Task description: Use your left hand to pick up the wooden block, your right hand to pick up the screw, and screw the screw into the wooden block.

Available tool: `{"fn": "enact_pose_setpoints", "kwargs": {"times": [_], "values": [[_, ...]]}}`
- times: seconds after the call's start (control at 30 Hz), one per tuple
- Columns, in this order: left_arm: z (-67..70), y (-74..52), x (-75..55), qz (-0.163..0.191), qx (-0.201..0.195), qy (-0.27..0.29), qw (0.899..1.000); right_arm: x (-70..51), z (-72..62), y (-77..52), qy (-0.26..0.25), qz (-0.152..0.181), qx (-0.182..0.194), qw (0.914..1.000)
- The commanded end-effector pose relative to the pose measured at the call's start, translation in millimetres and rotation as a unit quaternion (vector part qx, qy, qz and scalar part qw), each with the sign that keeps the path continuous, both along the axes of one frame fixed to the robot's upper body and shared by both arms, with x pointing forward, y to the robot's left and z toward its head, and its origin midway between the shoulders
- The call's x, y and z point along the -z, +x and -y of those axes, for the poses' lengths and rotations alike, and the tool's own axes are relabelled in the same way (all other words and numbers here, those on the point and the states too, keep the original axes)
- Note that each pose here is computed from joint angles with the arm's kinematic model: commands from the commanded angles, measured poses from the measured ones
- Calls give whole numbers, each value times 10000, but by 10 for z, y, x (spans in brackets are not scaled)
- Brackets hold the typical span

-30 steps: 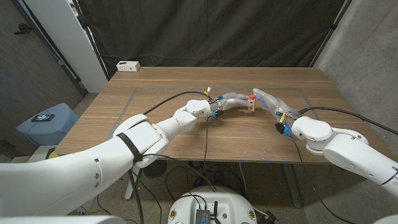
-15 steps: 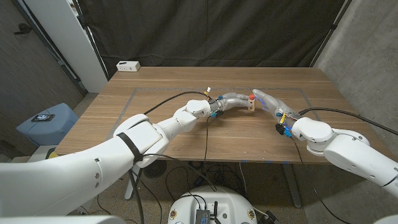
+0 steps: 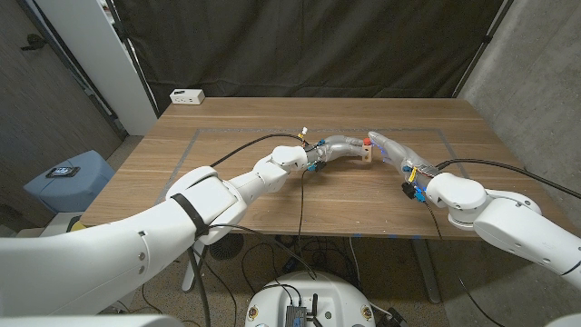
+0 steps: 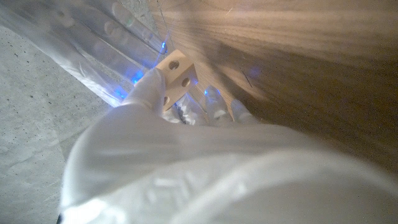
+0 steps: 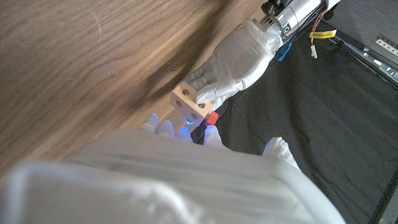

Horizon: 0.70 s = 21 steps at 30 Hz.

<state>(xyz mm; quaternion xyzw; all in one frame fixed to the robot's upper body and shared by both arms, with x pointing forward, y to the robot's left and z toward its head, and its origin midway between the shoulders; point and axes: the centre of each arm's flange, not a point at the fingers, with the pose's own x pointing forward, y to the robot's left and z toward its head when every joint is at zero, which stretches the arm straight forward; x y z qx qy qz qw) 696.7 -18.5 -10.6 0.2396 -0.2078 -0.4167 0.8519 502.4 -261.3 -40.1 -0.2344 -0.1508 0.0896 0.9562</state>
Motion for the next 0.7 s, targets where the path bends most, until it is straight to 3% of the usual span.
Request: {"fn": "enact_pose_setpoints", "kwargs": {"times": [0.03,0.7], "values": [[1,-3,24,-24,16,-3,10000,6,-41,-45,-26,-5,-52,10000],[13,-6,21,-27,27,10,10000,15,-133,-59,-5,-31,-231,9997]]}}
